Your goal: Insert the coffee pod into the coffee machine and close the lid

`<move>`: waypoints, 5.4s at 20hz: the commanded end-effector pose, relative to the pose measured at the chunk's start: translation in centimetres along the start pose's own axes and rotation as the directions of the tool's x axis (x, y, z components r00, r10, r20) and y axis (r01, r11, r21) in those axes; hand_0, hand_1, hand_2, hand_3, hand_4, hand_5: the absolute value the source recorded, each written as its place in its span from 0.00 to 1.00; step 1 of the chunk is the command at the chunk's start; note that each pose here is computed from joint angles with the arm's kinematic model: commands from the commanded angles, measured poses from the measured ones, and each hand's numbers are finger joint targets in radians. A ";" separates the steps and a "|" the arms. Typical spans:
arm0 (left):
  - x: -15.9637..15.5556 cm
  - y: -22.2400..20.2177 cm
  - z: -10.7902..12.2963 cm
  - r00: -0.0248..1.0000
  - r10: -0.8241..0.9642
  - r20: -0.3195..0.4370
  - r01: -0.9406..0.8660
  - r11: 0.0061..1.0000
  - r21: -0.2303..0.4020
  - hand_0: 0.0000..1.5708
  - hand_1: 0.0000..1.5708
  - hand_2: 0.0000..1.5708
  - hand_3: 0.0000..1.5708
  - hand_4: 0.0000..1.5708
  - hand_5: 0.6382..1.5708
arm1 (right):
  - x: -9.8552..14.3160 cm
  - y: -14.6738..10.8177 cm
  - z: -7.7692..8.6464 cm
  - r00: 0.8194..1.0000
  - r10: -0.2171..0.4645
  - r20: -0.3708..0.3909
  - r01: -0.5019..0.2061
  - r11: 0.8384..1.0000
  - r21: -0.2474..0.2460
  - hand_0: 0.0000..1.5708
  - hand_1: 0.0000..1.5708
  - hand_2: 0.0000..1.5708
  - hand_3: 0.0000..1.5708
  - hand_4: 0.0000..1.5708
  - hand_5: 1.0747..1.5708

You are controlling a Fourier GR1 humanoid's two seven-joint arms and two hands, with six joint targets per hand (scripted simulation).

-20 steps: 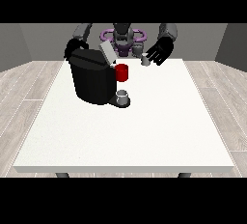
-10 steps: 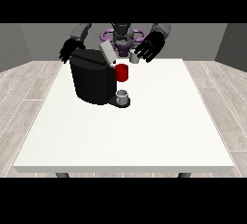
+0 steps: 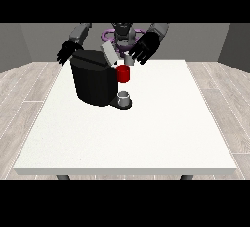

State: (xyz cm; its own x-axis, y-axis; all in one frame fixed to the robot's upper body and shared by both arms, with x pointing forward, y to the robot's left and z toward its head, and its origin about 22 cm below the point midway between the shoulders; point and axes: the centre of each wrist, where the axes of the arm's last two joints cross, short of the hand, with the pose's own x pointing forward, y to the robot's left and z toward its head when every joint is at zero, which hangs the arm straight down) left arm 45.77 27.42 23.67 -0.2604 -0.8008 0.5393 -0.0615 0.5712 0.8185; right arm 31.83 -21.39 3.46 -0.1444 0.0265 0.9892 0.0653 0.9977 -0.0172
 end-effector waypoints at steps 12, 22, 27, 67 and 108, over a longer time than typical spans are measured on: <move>0.3 -2.4 -0.3 1.000 -0.024 0.014 0.024 0.999 -0.024 0.77 0.77 0.80 0.76 0.32 1.00 | 0.5 0.7 0.2 1.000 -0.024 0.015 0.024 1.000 0.002 0.00 0.00 0.00 0.00 0.33 1.00; 1.5 -3.3 -0.8 1.000 -0.006 0.004 0.006 0.998 -0.066 0.74 0.74 0.79 0.75 0.32 1.00 | -1.1 -1.5 0.5 1.000 -0.015 -0.006 0.014 0.999 -0.047 0.00 0.00 0.00 0.00 0.29 1.00; 1.6 -1.8 -1.0 1.000 -0.014 0.015 0.014 1.000 -0.024 0.78 0.78 0.81 0.76 0.31 1.00 | 0.0 0.5 0.1 0.998 -0.018 0.054 0.018 1.000 -0.005 0.00 0.00 0.00 0.00 0.28 1.00; -0.1 -2.3 -0.2 0.984 -0.175 0.036 0.179 0.974 -0.142 0.00 0.00 0.00 0.00 0.00 1.00 | -1.4 -0.2 1.2 1.000 -0.006 -0.017 0.005 0.999 -0.052 0.00 0.00 0.00 0.00 0.26 1.00; -8.3 -23.4 14.4 0.526 0.808 -0.266 -0.846 0.529 -0.067 0.00 0.00 0.00 0.00 0.02 1.00 | 0.7 -3.8 1.4 0.988 0.142 -0.060 -0.134 0.983 0.122 0.00 0.00 0.00 0.00 0.14 1.00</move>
State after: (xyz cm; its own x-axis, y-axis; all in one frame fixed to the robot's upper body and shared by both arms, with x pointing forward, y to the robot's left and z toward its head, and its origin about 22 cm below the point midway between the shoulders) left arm 36.05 23.52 -3.10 0.0502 -0.0561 0.9972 0.2564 0.9657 0.0414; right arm 29.51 -25.81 3.87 -0.0648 0.1344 0.9888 -0.0338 0.9900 -0.1368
